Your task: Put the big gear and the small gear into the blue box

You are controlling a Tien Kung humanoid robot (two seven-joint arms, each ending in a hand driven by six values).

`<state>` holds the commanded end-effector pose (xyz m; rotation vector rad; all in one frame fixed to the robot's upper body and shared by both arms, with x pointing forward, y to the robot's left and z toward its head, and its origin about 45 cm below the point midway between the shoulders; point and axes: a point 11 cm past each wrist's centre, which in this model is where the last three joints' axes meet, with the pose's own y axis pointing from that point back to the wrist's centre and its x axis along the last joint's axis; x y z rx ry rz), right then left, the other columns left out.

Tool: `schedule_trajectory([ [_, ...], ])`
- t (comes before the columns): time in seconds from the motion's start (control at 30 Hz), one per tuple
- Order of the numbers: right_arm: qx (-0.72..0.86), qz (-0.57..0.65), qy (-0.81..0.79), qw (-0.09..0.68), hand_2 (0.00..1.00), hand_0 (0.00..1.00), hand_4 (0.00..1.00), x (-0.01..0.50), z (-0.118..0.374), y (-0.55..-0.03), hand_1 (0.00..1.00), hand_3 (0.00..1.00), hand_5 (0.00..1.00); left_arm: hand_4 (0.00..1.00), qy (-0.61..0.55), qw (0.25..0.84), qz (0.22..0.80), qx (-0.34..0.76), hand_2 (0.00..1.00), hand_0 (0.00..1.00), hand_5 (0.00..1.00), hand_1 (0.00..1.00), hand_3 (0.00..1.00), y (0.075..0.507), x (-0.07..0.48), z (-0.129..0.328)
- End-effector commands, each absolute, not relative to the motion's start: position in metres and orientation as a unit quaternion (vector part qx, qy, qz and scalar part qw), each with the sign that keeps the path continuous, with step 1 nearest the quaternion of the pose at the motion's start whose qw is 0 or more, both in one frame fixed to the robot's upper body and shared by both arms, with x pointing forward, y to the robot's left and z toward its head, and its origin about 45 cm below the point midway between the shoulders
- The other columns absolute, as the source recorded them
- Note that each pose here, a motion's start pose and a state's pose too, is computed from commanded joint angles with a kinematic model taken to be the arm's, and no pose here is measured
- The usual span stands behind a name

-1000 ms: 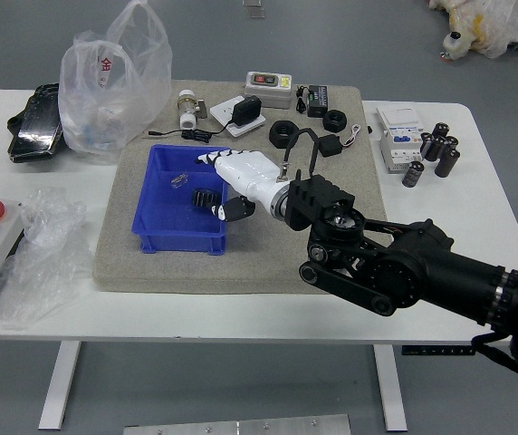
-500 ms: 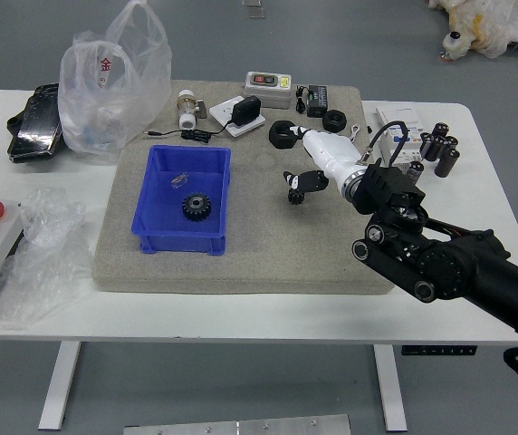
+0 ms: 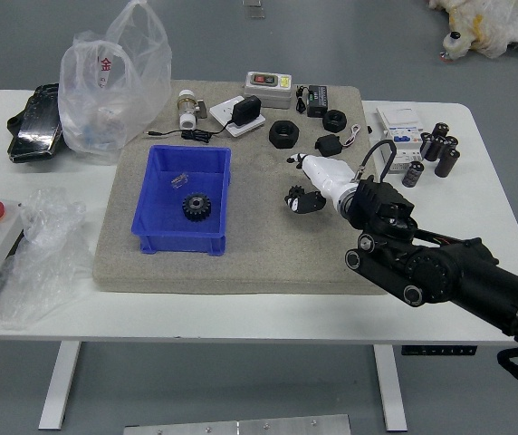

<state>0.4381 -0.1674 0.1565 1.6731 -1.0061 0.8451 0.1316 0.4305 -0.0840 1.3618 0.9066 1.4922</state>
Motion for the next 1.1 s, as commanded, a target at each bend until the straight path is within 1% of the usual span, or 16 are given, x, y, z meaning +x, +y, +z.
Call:
schedule_trajectory([
  [0.03,0.688,0.347,-0.411,0.488,0.815,0.675,0.677,0.438,0.155,-0.167,0.778,0.841,0.255,0.671,0.366,0.447,0.603,0.550,0.558,0.650,0.346,0.524,0.705,0.431,0.132,-0.084],
  [0.07,0.688,0.346,-0.409,0.490,0.565,0.598,0.471,0.437,0.153,-0.166,0.669,0.685,0.181,0.671,0.365,0.448,0.603,0.550,0.558,0.650,0.346,0.524,0.705,0.431,0.132,-0.084],
  [0.23,0.684,0.347,-0.401,0.501,0.565,0.598,0.471,0.434,0.146,-0.167,0.669,0.685,0.181,0.671,0.365,0.448,0.602,0.550,0.558,0.650,0.346,0.524,0.705,0.431,0.132,-0.084],
  [0.27,0.683,0.347,-0.400,0.502,0.440,0.536,0.459,0.434,0.145,-0.167,0.586,0.576,0.061,0.671,0.365,0.448,0.602,0.550,0.558,0.650,0.346,0.525,0.705,0.430,0.132,-0.084],
  [0.43,0.679,0.353,-0.401,0.503,0.440,0.536,0.459,0.433,0.144,-0.169,0.586,0.576,0.061,0.671,0.364,0.449,0.602,0.550,0.558,0.650,0.346,0.525,0.705,0.431,0.132,-0.084],
  [0.47,0.679,0.355,-0.402,0.502,0.339,0.499,0.240,0.434,0.144,-0.169,0.529,0.447,0.011,0.671,0.364,0.449,0.602,0.550,0.558,0.650,0.346,0.525,0.705,0.431,0.132,-0.084],
  [0.63,0.676,0.362,-0.405,0.499,0.339,0.499,0.240,0.434,0.145,-0.169,0.529,0.447,0.011,0.671,0.364,0.450,0.602,0.550,0.558,0.650,0.346,0.525,0.705,0.430,0.133,-0.084],
  [0.67,0.675,0.363,-0.405,0.499,0.327,0.487,0.210,0.434,0.145,-0.169,0.521,0.422,0.011,0.671,0.364,0.450,0.602,0.550,0.558,0.650,0.346,0.525,0.705,0.430,0.133,-0.084],
  [0.83,0.671,0.369,-0.410,0.495,0.327,0.487,0.210,0.434,0.146,-0.173,0.521,0.422,0.011,0.671,0.364,0.449,0.602,0.550,0.558,0.650,0.346,0.525,0.705,0.431,0.132,-0.084],
  [0.87,0.671,0.371,-0.411,0.493,0.324,0.466,0.202,0.435,0.147,-0.173,0.517,0.413,0.009,0.671,0.365,0.449,0.602,0.550,0.558,0.650,0.345,0.525,0.705,0.431,0.132,-0.084],
  [1.03,0.669,0.399,-0.421,0.465,0.324,0.466,0.202,0.439,0.167,-0.163,0.517,0.413,0.009,0.671,0.365,0.448,0.601,0.552,0.558,0.650,0.345,0.525,0.705,0.432,0.131,-0.084],
  [1.07,0.670,0.406,-0.420,0.458,0.335,0.330,0.210,0.440,0.172,-0.158,0.471,0.424,0.002,0.671,0.365,0.448,0.601,0.552,0.558,0.650,0.345,0.524,0.705,0.432,0.131,-0.084],
  [1.1,0.671,0.415,-0.418,0.450,0.335,0.330,0.210,0.439,0.177,-0.152,0.471,0.424,0.002,0.671,0.365,0.448,0.601,0.552,0.558,0.650,0.345,0.524,0.705,0.432,0.132,-0.083],
])
